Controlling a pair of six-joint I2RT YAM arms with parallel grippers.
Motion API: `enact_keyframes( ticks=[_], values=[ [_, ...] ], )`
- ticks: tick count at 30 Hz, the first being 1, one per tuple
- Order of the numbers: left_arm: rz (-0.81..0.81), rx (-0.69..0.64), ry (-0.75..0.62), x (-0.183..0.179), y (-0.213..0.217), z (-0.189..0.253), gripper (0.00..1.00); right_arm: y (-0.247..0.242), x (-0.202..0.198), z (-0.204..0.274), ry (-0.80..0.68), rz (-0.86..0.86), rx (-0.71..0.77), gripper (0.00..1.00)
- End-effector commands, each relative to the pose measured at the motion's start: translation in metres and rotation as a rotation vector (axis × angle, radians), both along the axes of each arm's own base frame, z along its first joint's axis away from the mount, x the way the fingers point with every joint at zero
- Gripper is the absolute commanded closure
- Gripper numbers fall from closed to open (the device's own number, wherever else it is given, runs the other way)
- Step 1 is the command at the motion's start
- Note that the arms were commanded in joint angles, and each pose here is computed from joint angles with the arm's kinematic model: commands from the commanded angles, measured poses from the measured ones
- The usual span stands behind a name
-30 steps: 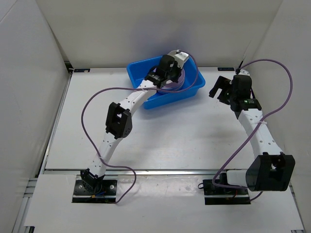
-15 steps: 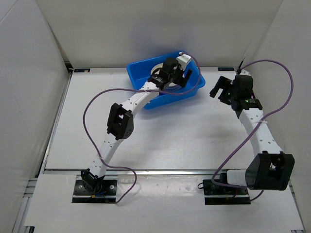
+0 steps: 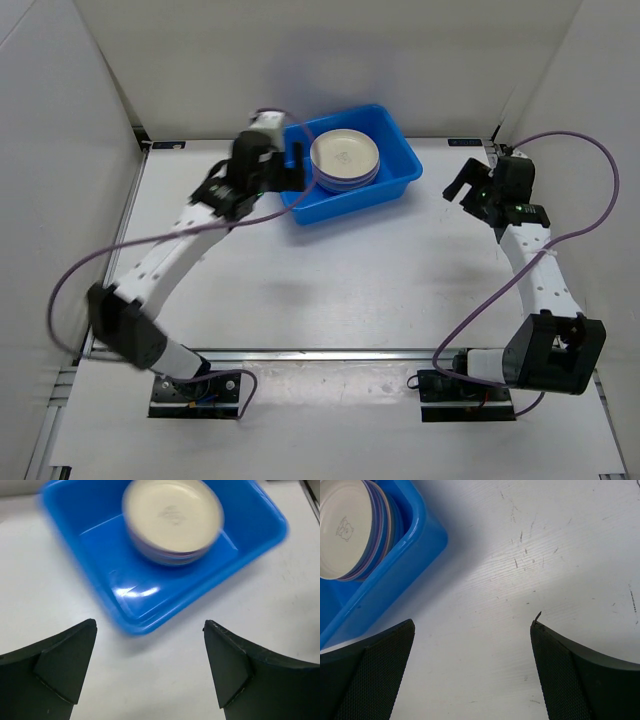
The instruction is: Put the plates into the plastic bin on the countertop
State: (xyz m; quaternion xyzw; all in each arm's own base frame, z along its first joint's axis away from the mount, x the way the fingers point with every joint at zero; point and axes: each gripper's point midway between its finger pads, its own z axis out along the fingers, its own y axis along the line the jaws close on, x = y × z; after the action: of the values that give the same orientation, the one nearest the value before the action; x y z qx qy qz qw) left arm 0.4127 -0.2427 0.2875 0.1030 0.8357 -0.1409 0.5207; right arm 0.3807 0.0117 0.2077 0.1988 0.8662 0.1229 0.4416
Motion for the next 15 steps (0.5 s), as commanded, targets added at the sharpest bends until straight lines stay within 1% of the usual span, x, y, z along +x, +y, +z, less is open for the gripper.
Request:
enact_keyframes(
  ticks=[1, 2, 4, 5, 6, 7, 11, 15],
  values=[
    [0.317, -0.040, 0.138, -0.037, 0.091, -0.042, 0.01, -0.011, -0.006, -0.007, 0.033, -0.067, -0.010, 0.01],
    [0.394, -0.040, 0.155, -0.060, 0.123, -0.054, 0.01, -0.011, -0.006, -0.011, 0.043, -0.073, -0.006, 0.01],
    [0.465, -0.073, 0.174, -0.080, 0.148, -0.064, 0.01, -0.010, -0.007, -0.016, 0.055, -0.073, 0.004, 0.01],
    [0.527, -0.107, 0.139, -0.091, 0.169, -0.055, 0.01, -0.009, -0.010, -0.020, 0.070, -0.069, 0.004, 0.01],
    [0.563, -0.096, 0.172, -0.103, 0.181, -0.073, 0.01, -0.008, -0.008, -0.021, 0.069, -0.066, 0.016, 0.01],
    [0.593, -0.127, 0.158, -0.112, 0.190, -0.070, 0.01, -0.007, -0.008, -0.022, 0.073, -0.069, 0.024, 0.01],
    [0.694, -0.117, 0.193, -0.128, 0.221, -0.086, 0.01, 0.003, -0.011, -0.029, 0.093, -0.034, 0.067, 0.01],
    [0.722, -0.123, 0.204, -0.131, 0.229, -0.093, 0.01, 0.008, -0.013, -0.033, 0.108, -0.020, 0.083, 0.01]
  ],
)
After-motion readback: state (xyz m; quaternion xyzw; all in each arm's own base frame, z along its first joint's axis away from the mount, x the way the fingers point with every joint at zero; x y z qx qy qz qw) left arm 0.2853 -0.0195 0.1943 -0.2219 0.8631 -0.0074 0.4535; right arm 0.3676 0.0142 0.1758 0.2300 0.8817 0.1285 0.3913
